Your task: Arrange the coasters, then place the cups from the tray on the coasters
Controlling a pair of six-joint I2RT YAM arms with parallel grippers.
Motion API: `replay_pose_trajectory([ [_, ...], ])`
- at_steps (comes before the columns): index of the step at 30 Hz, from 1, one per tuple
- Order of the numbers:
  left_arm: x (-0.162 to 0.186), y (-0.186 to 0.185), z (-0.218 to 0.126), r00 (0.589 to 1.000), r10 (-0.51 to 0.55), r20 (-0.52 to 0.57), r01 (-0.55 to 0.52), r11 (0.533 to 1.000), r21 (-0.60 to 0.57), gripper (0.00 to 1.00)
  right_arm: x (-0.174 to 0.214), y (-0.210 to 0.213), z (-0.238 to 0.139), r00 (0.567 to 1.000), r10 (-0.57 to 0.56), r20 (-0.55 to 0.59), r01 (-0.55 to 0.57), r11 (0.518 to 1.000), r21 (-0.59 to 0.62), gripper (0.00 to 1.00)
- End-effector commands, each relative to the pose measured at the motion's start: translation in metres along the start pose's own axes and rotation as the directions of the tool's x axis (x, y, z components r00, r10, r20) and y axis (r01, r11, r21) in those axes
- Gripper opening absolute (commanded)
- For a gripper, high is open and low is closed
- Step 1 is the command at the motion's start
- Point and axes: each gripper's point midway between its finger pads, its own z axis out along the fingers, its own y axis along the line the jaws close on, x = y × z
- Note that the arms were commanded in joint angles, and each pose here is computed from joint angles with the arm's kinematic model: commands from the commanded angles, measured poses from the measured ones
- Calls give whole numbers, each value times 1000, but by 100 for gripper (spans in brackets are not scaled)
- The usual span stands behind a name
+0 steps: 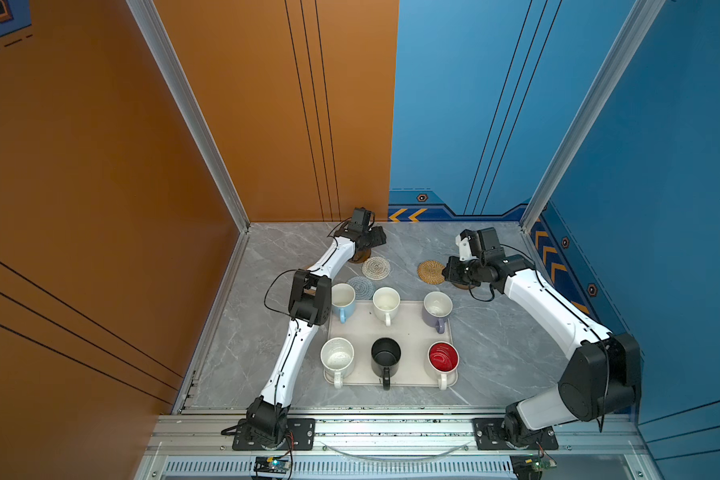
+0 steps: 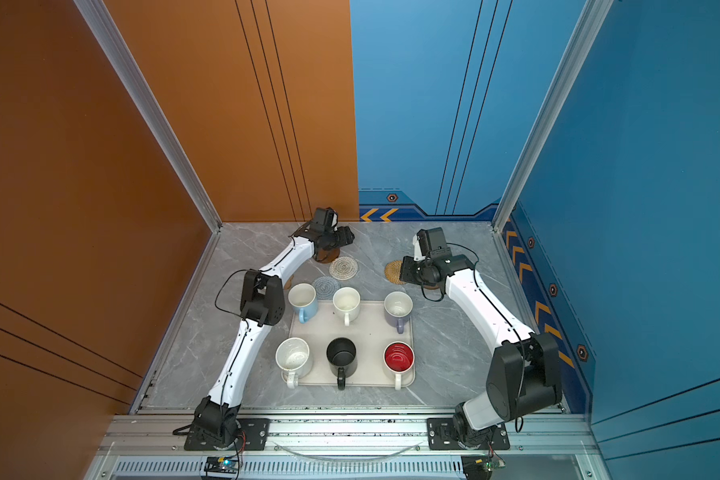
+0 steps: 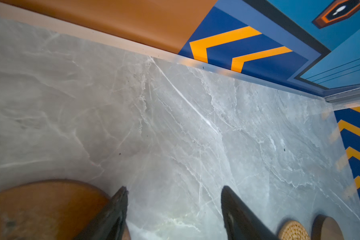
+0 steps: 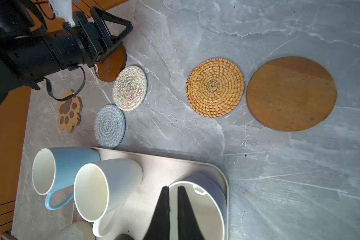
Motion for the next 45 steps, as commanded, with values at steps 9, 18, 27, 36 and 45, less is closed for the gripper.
replay_pose_trajectory([
  [9,2,-3,14,998,-69,6,69,995,66,71,1,-13,-16,999,34,40,-35,999,30,10],
  [18,13,21,2,999,-29,-26,28,997,-66,69,1,-13,-15,999,37,35,-38,999,28,10],
  [27,17,39,-5,998,-42,-53,36,993,-110,69,2,-13,-14,999,38,34,-39,999,26,10],
  [36,14,55,-26,998,-46,-54,36,986,-161,69,2,-11,-11,999,42,30,-42,999,18,10],
  [45,-12,34,-56,1000,-6,-9,4,992,-128,69,3,-7,-7,999,38,27,-38,999,6,10],
])
